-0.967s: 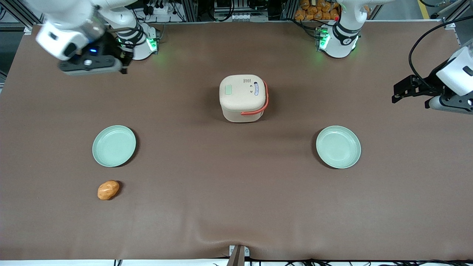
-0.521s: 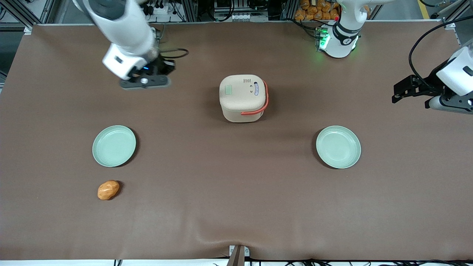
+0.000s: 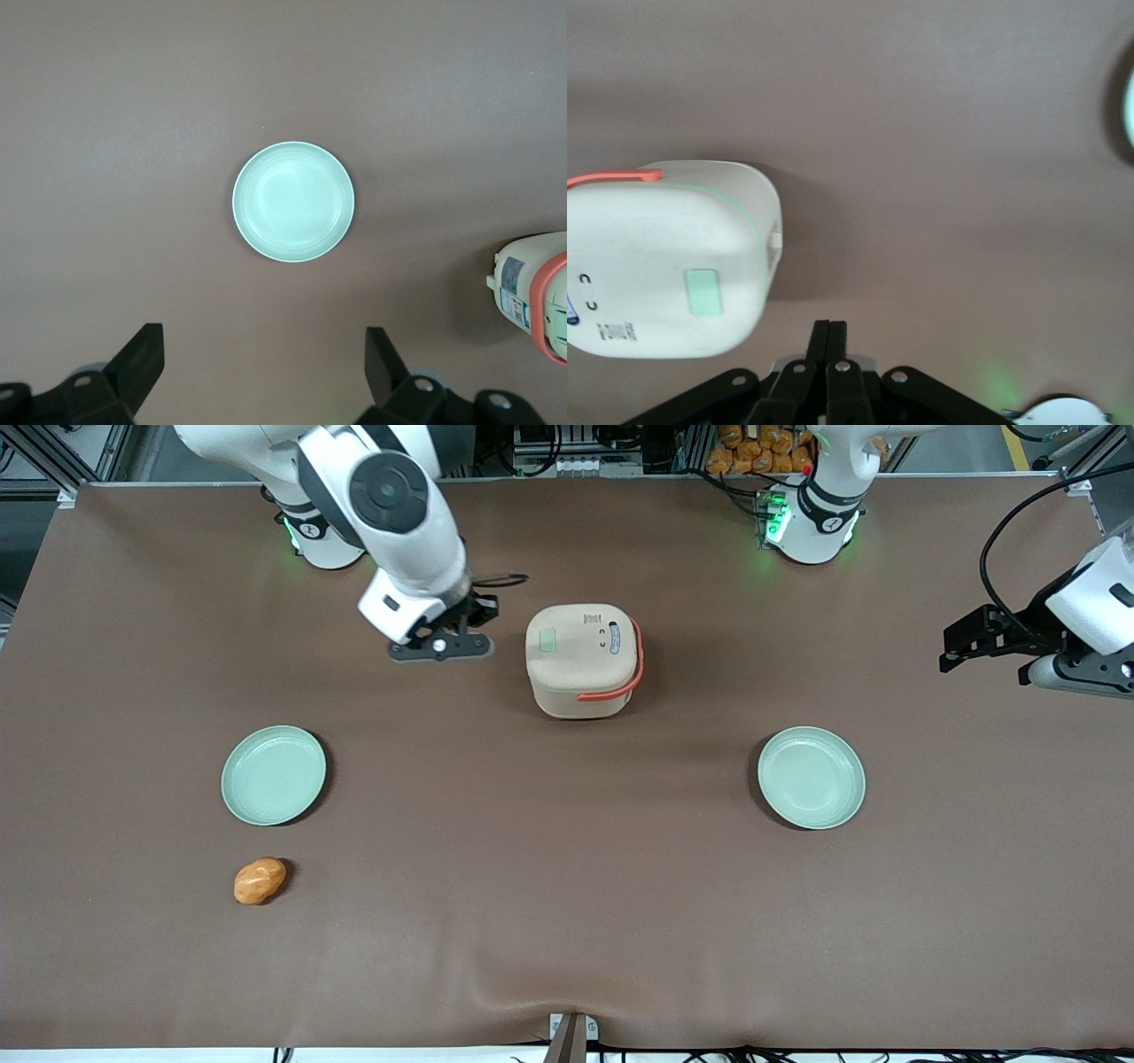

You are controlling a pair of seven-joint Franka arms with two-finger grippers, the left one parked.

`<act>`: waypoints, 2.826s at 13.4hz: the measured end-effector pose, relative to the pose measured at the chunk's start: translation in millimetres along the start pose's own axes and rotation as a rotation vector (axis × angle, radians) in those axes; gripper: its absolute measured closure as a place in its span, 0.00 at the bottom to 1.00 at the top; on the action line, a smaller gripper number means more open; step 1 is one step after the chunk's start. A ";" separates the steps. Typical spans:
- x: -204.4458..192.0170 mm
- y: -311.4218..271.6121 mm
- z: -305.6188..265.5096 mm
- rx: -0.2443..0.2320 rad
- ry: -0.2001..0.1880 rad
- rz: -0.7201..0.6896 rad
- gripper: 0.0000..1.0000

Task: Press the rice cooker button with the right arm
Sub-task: 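Move the right gripper, closed, over the cream rice cooker's lid button, then press down on the rice cooker's lid button with the closed right gripper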

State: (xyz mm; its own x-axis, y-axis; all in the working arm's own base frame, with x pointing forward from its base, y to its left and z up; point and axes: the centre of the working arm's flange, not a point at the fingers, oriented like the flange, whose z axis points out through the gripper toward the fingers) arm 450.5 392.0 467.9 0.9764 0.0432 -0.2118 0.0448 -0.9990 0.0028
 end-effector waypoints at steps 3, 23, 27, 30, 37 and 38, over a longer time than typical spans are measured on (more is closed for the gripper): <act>-9.7 -30.9 27.6 0.021 0.012 0.030 0.99; -25.9 -74.7 100.9 0.105 0.058 0.076 0.99; -26.6 -74.4 108.3 0.111 0.064 0.076 0.99; -26.7 -76.8 112.2 0.116 0.067 0.073 0.99; -28.3 -80.6 116.0 0.112 0.081 0.057 0.99; -28.5 -80.5 116.0 0.112 0.083 0.057 0.99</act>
State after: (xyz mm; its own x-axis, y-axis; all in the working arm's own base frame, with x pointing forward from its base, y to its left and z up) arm 394.5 469.8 360.4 0.9909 -0.0173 -0.1333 -0.0305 -0.9948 -0.0973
